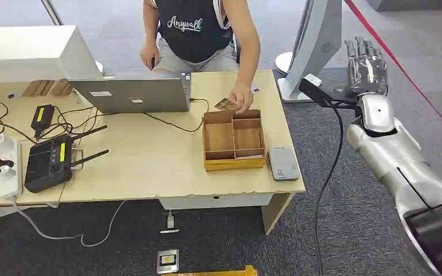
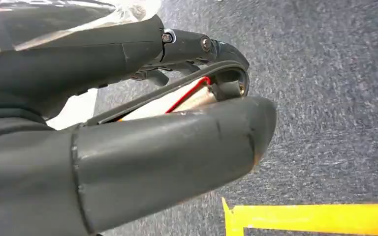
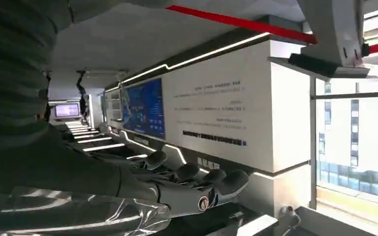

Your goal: Pass the card to the sensor for recognition and then transmit it.

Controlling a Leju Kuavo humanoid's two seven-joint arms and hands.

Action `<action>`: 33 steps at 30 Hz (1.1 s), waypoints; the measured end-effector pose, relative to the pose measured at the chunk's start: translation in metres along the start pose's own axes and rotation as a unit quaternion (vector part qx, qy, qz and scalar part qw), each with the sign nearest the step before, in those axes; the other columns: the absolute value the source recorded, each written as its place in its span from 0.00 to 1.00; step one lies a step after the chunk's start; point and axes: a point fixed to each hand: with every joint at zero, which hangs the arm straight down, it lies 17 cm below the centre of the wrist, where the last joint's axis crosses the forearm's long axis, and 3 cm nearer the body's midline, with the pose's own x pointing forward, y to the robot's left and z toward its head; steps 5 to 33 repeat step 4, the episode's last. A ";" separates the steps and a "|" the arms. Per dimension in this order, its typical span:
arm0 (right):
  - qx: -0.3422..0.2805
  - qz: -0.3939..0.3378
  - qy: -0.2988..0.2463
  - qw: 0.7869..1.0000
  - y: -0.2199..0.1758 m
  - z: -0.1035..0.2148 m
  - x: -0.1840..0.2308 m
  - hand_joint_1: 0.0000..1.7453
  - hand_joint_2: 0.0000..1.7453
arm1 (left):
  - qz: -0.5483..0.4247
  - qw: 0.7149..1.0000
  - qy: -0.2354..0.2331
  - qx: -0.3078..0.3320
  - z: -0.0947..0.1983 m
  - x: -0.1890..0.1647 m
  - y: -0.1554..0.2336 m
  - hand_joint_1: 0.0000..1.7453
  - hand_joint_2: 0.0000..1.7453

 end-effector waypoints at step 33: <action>0.000 -0.032 0.063 0.998 0.020 0.025 -0.068 0.00 1.00 | 0.012 1.000 0.011 0.005 -0.002 -0.007 0.004 0.00 0.00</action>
